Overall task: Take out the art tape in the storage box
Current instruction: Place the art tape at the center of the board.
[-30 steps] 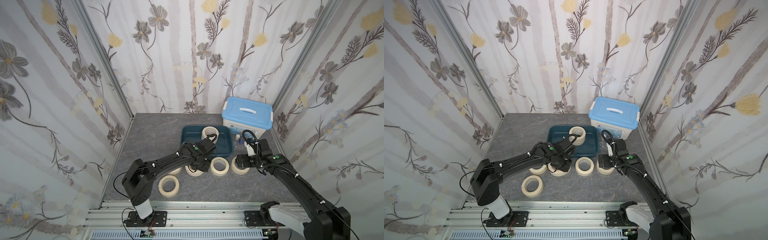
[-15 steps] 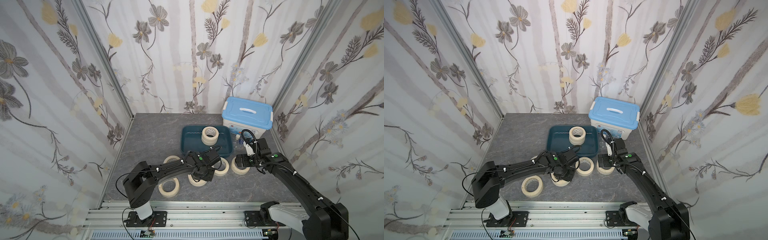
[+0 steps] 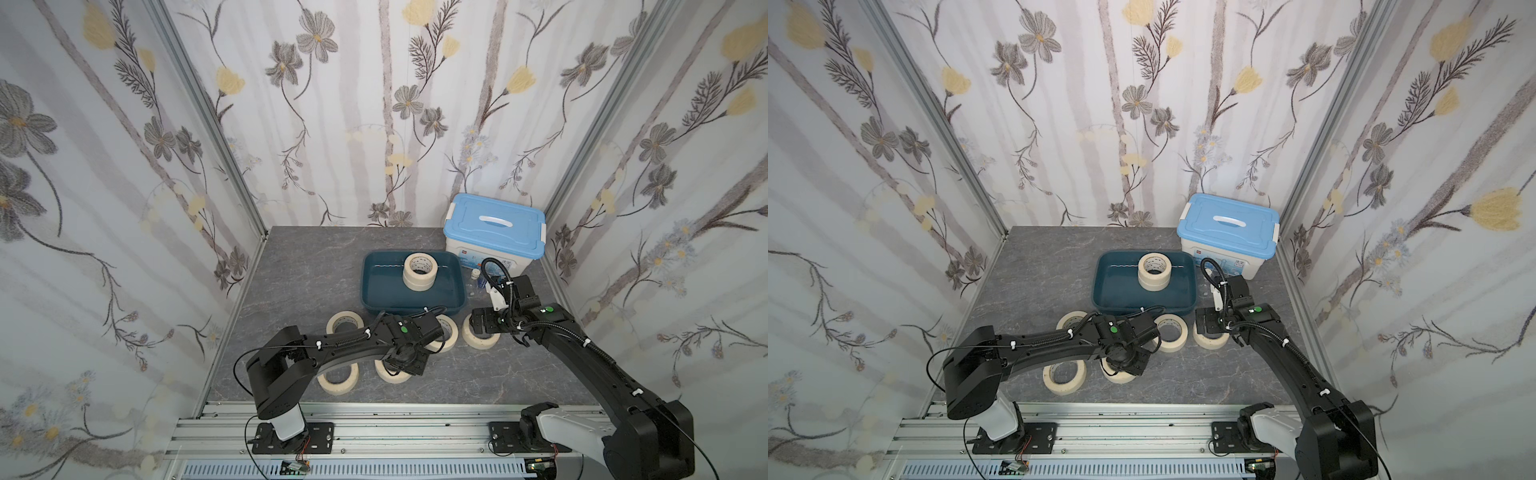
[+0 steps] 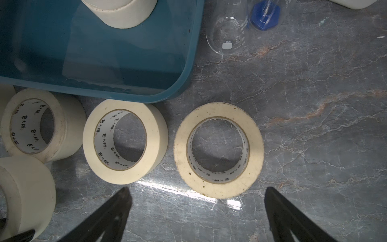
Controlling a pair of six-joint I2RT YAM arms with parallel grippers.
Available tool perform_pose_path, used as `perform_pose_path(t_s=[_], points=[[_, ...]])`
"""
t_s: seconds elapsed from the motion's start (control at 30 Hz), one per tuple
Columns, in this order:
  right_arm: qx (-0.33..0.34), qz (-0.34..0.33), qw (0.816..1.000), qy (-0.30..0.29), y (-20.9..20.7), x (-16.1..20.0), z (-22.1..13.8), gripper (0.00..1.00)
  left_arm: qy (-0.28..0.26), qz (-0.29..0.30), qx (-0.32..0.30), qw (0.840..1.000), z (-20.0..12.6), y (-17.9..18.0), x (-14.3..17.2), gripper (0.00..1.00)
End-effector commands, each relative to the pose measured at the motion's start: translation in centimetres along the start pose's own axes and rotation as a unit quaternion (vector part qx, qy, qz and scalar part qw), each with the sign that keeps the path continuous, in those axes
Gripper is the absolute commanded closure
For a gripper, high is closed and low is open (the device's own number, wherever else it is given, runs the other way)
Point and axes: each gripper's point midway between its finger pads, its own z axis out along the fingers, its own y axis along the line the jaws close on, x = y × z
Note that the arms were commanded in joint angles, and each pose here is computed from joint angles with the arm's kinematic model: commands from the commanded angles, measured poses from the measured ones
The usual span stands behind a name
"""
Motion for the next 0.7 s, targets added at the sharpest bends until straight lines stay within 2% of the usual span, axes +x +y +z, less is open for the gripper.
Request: perform_pose_path(t_s=[0.0, 0.23, 0.67], points=[[-0.004, 0.001, 1.000, -0.019, 0.2, -1.1, -0.1, 0.00, 0.013, -0.008, 0.001, 1.000, -0.2, -0.2, 0.7, 0.84], [-0.004, 0.001, 1.000, -0.017, 0.2, -1.1, 0.0, 0.00, -0.004, -0.004, -0.004, 1.000, -1.6, -0.3, 0.2, 0.84], [-0.006, 0.002, 1.000, -0.012, 0.3, -0.9, 0.4, 0.00, 0.024, 0.005, 0.010, 1.000, -0.9, -1.0, 2.4, 0.83]])
